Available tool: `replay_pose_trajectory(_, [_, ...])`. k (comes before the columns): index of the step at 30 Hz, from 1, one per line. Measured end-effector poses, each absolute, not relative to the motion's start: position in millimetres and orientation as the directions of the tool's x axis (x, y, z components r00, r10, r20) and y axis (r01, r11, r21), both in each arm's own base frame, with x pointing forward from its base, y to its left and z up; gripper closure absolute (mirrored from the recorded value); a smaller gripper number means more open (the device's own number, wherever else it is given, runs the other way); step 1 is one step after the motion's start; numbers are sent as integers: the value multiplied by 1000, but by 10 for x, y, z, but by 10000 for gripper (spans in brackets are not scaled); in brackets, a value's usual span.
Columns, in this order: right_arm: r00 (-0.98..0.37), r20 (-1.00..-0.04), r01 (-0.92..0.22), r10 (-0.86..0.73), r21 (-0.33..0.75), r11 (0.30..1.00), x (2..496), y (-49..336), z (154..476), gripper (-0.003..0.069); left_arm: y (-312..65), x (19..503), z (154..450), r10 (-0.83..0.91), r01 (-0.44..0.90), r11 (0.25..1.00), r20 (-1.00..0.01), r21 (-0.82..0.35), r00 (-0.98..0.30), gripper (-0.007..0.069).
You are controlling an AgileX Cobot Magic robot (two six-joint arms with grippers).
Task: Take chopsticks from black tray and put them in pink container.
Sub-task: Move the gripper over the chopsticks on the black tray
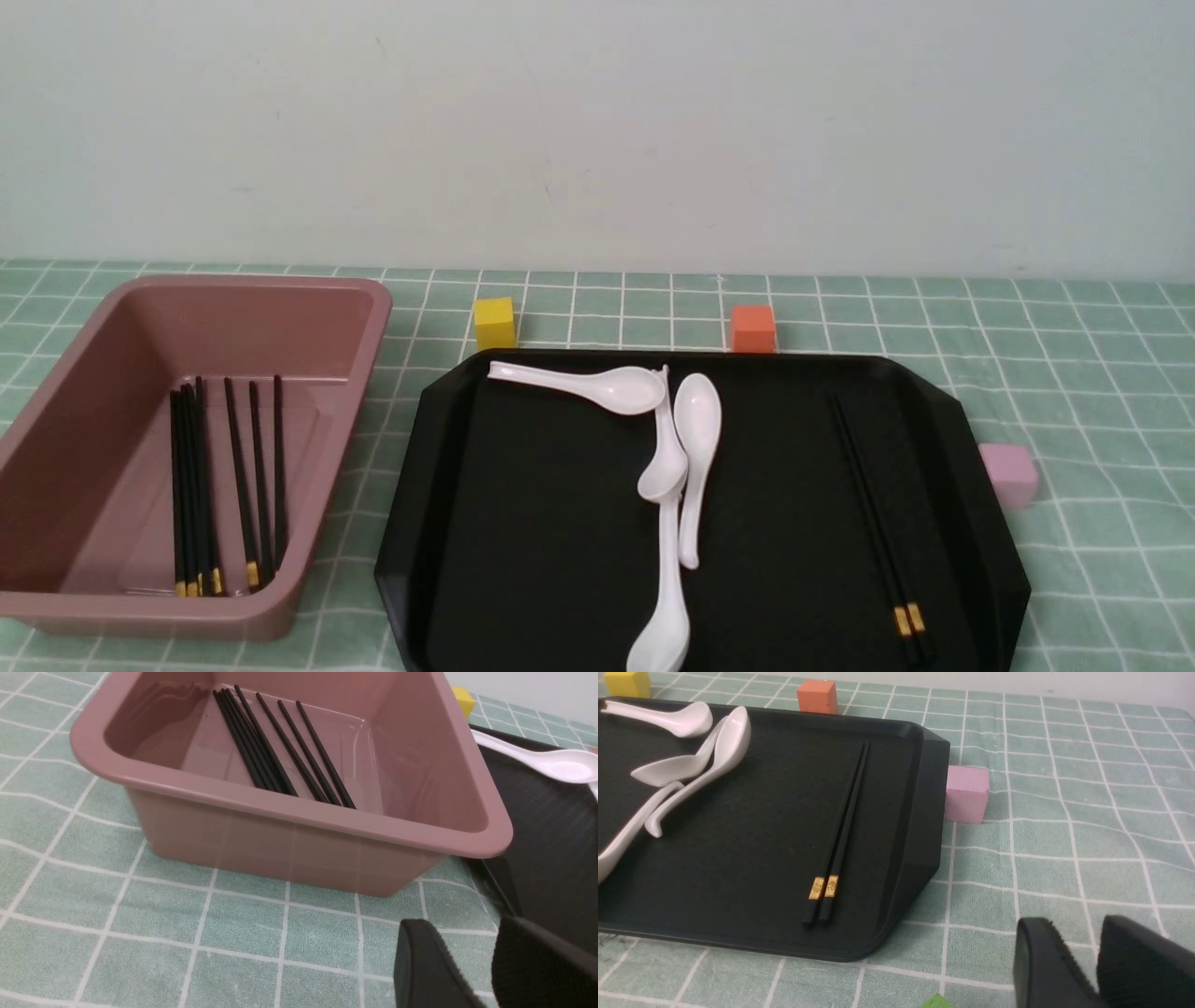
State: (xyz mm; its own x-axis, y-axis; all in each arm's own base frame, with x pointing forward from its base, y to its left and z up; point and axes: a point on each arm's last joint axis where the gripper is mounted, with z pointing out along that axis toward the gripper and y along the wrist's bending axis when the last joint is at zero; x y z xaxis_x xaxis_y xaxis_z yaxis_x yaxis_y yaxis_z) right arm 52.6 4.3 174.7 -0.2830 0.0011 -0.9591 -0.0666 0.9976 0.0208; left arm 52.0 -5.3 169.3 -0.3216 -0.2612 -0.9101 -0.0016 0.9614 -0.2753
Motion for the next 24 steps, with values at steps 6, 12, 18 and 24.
replay_pose_trajectory(6, [-272, -939, -58, 213, 237, 970, 531, 87, 1769, 445, -53, 520, 1693, -261, -2, 961, -910, -275, -322, 387])
replay_pose_trajectory(12, [-264, -631, -21, 730, 760, 649, 535, 174, 1849, 440, -53, 520, 1693, -261, -2, 961, -910, -275, -322, 387])
replay_pose_trajectory(18, [-275, -451, -14, 849, 885, 466, 533, 206, 1885, 433, -53, 520, 1693, -261, -2, 961, -910, -275, -322, 387])
replay_pose_trajectory(24, [-254, -440, -65, 861, 896, 439, 516, 211, 2047, 432, -53, 520, 1693, -261, -2, 961, -910, -275, -322, 387])
